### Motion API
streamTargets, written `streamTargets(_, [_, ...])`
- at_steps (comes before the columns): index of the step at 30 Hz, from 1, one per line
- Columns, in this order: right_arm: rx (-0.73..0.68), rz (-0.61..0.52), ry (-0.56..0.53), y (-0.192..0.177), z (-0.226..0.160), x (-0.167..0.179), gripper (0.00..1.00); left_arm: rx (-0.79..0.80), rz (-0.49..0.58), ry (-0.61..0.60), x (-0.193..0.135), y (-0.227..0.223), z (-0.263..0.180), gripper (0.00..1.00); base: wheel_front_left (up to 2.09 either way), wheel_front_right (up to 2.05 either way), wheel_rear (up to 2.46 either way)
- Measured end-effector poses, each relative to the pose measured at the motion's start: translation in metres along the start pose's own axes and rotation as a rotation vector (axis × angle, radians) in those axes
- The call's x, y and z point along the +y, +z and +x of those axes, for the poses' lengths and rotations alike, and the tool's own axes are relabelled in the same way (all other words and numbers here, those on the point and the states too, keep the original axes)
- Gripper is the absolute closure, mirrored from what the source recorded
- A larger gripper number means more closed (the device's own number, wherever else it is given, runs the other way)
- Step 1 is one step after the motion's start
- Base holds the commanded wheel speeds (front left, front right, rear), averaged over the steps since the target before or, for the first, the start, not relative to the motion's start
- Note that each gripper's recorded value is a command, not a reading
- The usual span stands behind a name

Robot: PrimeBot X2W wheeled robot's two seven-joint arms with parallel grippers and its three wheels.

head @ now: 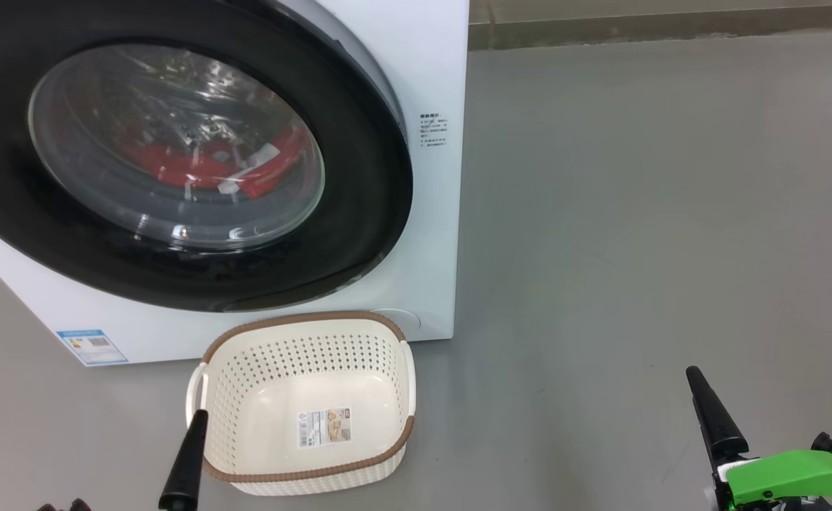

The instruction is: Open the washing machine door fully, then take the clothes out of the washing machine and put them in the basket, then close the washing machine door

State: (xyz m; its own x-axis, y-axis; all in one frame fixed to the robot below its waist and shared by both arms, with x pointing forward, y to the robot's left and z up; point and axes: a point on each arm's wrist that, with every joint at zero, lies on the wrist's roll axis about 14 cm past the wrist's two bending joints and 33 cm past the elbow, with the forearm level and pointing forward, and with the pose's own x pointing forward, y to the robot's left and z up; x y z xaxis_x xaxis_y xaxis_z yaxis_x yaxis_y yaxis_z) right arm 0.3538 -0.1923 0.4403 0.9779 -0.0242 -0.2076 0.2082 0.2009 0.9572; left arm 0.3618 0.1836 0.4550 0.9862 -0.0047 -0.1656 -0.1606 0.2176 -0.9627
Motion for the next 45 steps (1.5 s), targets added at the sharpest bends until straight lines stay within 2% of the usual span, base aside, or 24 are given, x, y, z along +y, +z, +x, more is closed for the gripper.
streamTargets(11, [-0.009, -0.138, -0.001, 0.0, -0.002, -0.001, 0.0, -0.014, 0.176, 0.0, 0.0, 0.002, -0.003, 0.0, 0.0, 0.0, 0.0])
streamTargets(45, [-0.038, -0.5, 0.045, -0.001, -0.005, 0.01, 0.0, -0.061, 0.598, -0.061, -0.018, 0.004, -0.004, 0.0, 0.0, 0.0, 0.0])
